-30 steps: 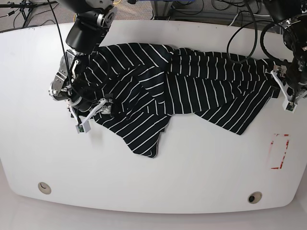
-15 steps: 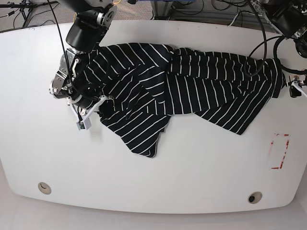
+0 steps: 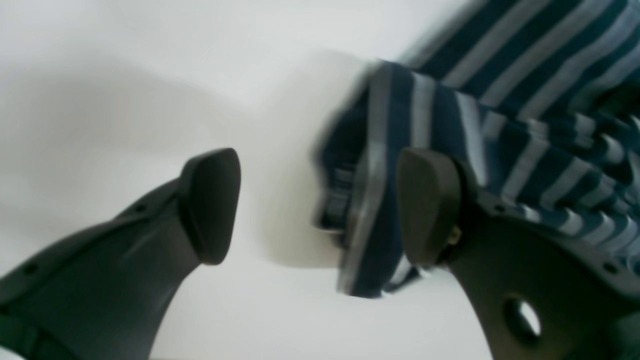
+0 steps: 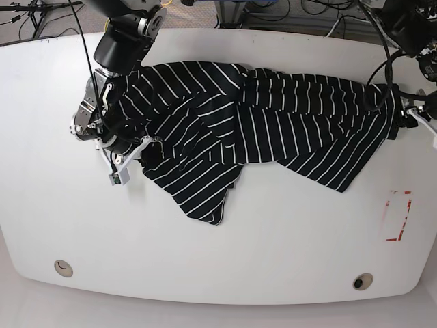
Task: Fold the T-shirt properly
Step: 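Release the shirt with the right gripper and move it along the shirt edge, then grasp the shirt edge with the right gripper and lift with both grippers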
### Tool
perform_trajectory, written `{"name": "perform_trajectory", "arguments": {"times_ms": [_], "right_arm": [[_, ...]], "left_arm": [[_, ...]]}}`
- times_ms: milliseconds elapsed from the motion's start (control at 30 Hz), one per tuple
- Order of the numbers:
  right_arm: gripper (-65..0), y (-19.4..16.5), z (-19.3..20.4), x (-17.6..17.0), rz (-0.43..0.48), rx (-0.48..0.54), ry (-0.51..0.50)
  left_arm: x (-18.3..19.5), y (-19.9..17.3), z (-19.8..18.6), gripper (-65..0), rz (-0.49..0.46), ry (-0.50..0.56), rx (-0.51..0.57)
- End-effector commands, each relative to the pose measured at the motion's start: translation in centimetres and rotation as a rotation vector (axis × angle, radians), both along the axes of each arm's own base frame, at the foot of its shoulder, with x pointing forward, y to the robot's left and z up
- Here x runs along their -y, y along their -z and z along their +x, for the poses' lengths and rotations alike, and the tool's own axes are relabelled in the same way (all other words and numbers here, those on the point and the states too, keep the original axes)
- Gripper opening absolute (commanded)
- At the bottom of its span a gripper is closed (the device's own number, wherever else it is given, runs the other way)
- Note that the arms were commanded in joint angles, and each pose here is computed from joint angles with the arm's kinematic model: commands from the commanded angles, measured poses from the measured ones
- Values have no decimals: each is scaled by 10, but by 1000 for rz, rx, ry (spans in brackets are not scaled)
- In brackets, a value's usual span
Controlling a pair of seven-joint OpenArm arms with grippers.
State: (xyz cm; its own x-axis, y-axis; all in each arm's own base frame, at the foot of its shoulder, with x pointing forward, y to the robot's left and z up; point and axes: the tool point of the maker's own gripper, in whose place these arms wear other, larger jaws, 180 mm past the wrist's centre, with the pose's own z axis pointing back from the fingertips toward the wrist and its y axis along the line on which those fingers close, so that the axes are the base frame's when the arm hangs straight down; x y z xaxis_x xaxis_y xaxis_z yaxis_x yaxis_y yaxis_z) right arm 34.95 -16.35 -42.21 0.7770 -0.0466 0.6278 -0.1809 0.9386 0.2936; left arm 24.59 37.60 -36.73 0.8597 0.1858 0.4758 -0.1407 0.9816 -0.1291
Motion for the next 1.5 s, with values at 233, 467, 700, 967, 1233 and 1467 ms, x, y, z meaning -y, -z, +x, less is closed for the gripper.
{"name": "perform_trajectory", "arguments": {"times_ms": [233, 467, 700, 967, 1233, 1467], "right_arm": [[-633, -9, 7, 3, -13, 21, -4], [-631, -8, 7, 3, -13, 20, -4], [-631, -5, 3, 3, -12, 12, -3], [-636, -5, 2, 3, -14, 12, -3], [-636, -35, -1, 17, -103, 77, 1], [-637, -70, -12, 36, -225, 109, 9]], "left_arm": [[26, 3, 6, -192, -29, 114, 1], [39, 11, 4, -232, -53, 131, -5], [38, 13, 2, -587, -49, 130, -11], [34, -3, 7, -640, 3, 146, 22], [36, -39, 14, -640, 117, 195, 103], [41, -78, 25, -640, 224, 236, 200]]}}
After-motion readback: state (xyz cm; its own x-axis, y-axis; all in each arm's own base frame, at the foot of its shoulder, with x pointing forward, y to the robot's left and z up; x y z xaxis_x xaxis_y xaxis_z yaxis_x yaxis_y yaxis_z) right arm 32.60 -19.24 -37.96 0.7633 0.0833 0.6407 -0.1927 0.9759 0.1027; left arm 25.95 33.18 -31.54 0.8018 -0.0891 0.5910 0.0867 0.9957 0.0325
